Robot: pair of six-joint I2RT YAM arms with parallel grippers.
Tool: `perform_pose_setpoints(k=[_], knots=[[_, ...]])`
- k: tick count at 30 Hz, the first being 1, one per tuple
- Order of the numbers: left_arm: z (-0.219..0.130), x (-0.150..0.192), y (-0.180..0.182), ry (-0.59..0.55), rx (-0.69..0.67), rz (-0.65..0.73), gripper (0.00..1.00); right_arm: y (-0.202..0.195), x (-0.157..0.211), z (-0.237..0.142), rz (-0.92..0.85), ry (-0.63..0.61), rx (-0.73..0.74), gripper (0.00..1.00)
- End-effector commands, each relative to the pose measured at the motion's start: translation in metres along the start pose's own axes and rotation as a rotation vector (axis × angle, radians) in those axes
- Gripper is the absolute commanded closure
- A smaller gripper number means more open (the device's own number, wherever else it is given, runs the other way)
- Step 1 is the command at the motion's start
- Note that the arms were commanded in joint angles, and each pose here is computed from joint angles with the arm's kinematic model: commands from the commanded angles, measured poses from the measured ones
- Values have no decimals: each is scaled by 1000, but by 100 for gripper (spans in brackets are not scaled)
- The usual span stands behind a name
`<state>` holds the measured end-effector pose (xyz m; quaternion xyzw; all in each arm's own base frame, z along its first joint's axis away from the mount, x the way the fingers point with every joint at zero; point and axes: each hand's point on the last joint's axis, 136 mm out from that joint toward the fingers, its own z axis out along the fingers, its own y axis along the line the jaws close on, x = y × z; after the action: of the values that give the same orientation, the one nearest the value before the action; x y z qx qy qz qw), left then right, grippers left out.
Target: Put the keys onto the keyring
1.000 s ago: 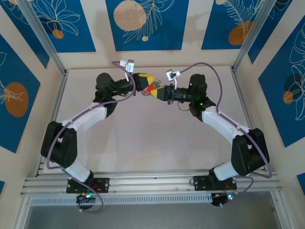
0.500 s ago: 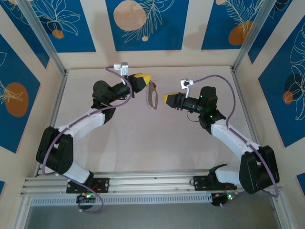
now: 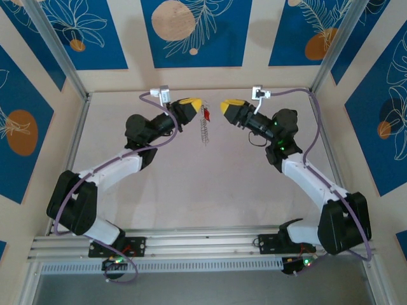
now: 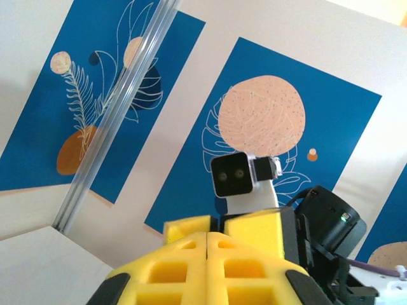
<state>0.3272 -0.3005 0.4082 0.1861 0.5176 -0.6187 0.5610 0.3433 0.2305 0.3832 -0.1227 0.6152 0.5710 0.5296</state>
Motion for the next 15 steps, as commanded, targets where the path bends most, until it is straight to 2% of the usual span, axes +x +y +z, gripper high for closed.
perform_pose_setpoints(k=[1, 15], knots=[[2, -10, -9, -65, 24, 18, 100, 22, -14, 10, -14, -33, -129, 47], [3, -8, -7, -69, 25, 12, 100, 40, 4, 30, -4, -4, -244, 48]])
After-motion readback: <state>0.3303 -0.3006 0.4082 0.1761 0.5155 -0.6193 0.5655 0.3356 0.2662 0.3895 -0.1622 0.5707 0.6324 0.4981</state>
